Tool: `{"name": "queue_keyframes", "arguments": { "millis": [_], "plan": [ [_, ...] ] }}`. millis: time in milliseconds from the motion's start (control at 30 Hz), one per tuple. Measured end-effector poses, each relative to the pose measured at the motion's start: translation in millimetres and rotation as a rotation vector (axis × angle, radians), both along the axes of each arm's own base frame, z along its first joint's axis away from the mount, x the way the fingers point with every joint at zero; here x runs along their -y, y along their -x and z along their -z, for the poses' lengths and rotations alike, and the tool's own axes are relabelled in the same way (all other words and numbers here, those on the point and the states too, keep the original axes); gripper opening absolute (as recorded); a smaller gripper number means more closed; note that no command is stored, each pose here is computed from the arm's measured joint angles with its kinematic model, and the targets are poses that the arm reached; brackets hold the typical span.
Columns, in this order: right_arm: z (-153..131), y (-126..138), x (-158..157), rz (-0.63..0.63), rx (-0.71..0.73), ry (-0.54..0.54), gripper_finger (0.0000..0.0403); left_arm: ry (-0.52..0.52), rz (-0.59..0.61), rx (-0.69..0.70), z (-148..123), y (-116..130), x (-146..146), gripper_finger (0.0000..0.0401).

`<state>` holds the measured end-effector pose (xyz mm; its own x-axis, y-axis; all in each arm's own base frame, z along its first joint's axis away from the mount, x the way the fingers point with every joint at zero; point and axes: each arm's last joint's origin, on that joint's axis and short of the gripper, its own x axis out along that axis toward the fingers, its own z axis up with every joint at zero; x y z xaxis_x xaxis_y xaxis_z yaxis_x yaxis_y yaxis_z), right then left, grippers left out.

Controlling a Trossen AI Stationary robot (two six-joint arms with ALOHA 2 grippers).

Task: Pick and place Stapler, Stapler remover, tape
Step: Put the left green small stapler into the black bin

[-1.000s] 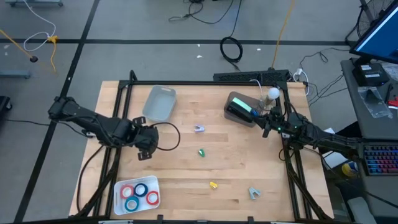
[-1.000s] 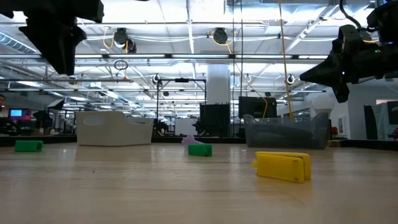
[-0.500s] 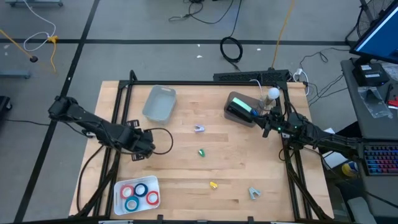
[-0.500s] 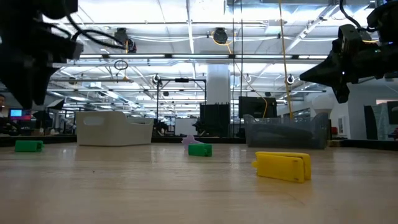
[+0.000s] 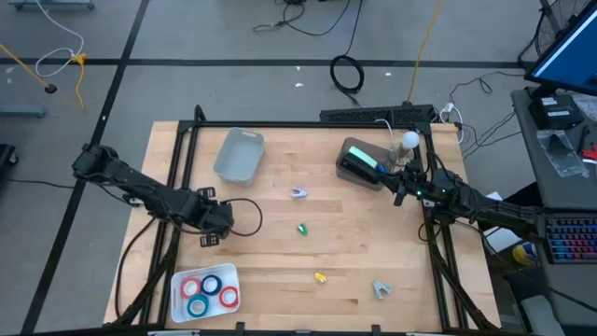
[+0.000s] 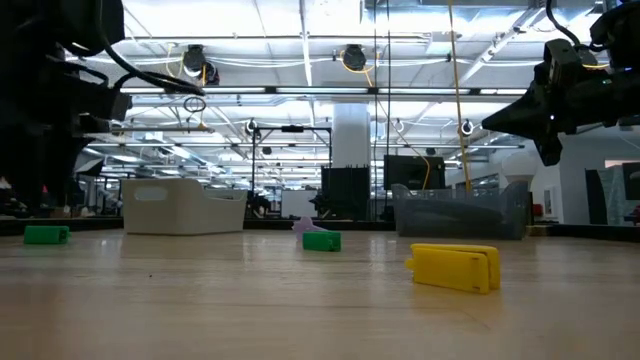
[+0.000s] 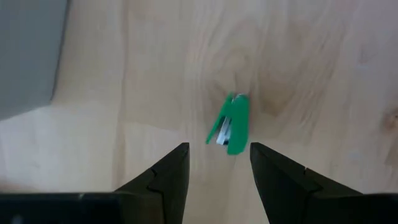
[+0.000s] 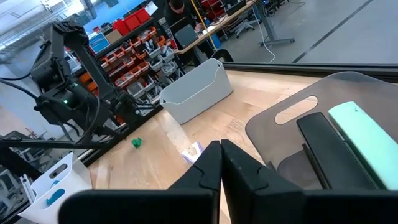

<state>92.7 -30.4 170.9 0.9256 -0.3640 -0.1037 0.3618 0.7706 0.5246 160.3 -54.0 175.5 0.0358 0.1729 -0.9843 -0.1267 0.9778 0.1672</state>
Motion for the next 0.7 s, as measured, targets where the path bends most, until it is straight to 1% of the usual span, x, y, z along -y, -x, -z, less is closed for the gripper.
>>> {"name": "queue_keyframes", "arguments": {
  "millis": [133,200,500,700],
  "plan": [
    [-0.2,0.0,0.0,0.000,0.000,0.000,0.0001,0.071,0.032,-0.033,9.1,3.8,0.9,0.0175],
    [-0.4,0.1,0.0,0.000,0.001,0.000,0.0001,0.079,0.033,-0.021,10.7,3.3,1.4,0.0175],
    [-0.5,0.4,0.7,0.025,0.002,0.000,0.0001,0.046,0.036,-0.005,11.4,2.7,0.3,0.0175],
    [-0.5,0.3,0.6,0.026,0.005,-0.007,0.0001,0.049,0.060,0.007,11.5,1.3,0.8,0.0175]
  ]
}}
